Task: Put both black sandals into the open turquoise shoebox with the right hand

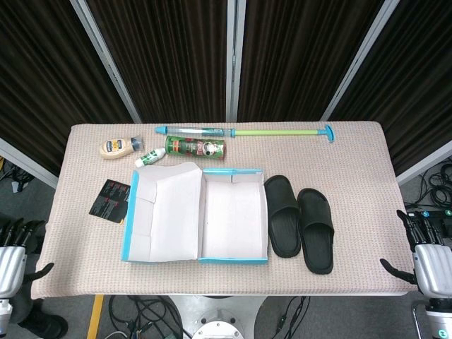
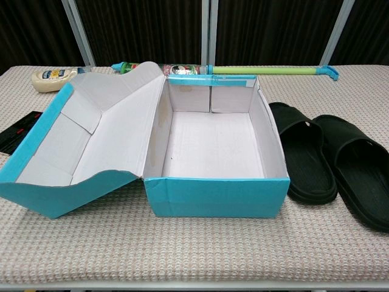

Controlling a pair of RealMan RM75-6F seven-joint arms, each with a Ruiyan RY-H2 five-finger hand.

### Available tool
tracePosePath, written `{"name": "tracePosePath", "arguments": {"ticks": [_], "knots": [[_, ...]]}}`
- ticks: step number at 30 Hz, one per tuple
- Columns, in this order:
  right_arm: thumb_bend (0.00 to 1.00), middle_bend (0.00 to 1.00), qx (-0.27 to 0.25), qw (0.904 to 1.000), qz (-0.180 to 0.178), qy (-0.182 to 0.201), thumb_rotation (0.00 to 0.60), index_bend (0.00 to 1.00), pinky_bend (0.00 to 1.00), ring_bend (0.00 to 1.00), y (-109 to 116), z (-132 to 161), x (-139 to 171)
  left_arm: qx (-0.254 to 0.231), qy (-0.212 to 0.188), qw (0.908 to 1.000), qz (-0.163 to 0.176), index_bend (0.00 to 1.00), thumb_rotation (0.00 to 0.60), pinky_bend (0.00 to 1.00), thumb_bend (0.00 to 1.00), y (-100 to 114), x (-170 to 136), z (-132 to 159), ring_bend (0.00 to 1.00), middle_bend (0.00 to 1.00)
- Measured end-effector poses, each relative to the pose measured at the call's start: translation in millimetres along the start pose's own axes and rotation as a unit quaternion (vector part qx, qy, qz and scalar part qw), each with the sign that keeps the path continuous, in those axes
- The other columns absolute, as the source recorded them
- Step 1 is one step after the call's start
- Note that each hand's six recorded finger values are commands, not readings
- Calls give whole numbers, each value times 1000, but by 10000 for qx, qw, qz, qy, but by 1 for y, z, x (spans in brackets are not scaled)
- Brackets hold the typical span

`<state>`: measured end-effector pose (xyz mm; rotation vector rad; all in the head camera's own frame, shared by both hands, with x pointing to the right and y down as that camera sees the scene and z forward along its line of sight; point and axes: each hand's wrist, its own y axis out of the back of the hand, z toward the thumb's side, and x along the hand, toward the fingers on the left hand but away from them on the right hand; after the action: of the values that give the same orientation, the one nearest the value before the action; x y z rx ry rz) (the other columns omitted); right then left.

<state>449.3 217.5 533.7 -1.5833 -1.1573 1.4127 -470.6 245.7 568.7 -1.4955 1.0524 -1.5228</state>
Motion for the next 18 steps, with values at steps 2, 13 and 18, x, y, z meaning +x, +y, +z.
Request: {"name": "tracePosePath", "arguments": {"ticks": [2,13,18], "knots": [[33,145,-10,10000,39,-2,600,34,89,0,-2,3,-2,-7,2,10000,-16,172,600,69,25,-1,1,0,91,173],[26,129,347,9994,93,17,600,35,648,501,-3,21,-16,491,66,9987,149,172,600,66,25,2,7,-6,91,173],[26,114,702,9965,406,196,600,36,922,719,-12,47,-48,358,-12,9993,75,172,600,67,26,0,7,-4,91,173]]}}
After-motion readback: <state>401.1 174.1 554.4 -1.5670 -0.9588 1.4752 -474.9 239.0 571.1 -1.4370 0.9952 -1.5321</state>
